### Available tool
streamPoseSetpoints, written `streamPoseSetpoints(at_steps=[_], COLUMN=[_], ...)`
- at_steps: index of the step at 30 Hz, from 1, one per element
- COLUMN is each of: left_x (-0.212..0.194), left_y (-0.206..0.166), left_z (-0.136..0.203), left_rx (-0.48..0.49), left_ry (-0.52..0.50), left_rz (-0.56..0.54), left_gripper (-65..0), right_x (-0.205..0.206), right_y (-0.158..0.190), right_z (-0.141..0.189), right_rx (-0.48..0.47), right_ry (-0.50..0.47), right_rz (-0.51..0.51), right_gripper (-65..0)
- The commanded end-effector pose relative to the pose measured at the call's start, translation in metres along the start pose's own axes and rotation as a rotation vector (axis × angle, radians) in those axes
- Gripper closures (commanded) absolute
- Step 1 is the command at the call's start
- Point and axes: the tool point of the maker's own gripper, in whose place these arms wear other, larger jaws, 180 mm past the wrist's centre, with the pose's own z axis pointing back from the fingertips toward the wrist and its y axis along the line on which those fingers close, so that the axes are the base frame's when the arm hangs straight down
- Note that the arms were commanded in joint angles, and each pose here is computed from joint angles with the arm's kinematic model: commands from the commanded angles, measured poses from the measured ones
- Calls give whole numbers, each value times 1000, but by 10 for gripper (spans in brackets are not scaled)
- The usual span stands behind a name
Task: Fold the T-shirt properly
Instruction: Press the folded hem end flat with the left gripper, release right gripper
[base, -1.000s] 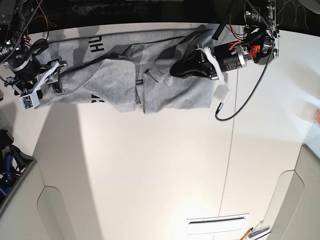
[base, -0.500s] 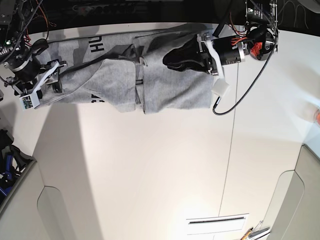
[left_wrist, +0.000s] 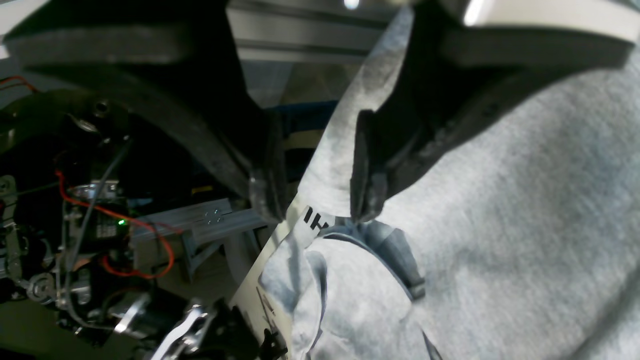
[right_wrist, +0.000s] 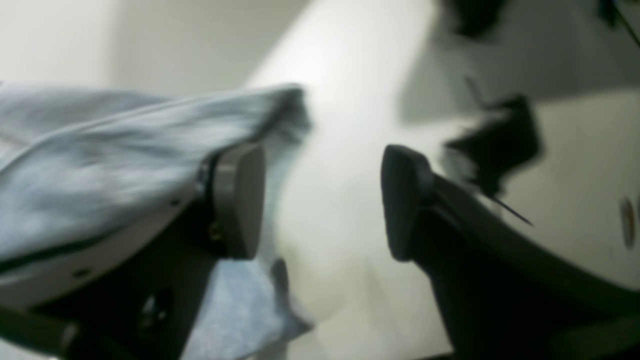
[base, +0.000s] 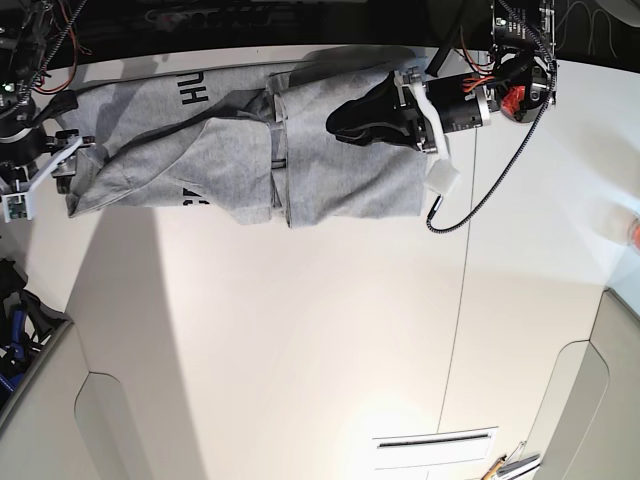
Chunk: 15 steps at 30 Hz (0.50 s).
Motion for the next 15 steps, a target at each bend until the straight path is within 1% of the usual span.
streamPoseSetpoints(at_steps=[1,3,5,7,10,12,15], left_x=[12,13,13,13,14,15,18], left_y=[-8,-8,-8,-8,-4,-1,-1], left_z=[1,1,1,1,1,1,0], left_rx=[-26,-26,-25,-26,-6,10,10], left_ry=[-43,-47,-46,-47,-41,-38,-44], left_rz=[-25,-26,-26,-27,-38,-49,-54], left_gripper=[-247,-247,-247,-247,-247,-247,-247], right_x=[13,11,7,0,-10,-19,-31], right_y=[-14,-21,-25,-28,-30,-31,-25], right_z=[4,5,5,2,-9,-20,-36], right_rx=[-12,51,139,238,387,454,546], right_ry=[-52,-62,-72,-63,-42,-22,8], right_rz=[-24,-93,-162,-237,-390,-498,-657], right_gripper=[-364,-365,-365,-365,-365,-365,-365])
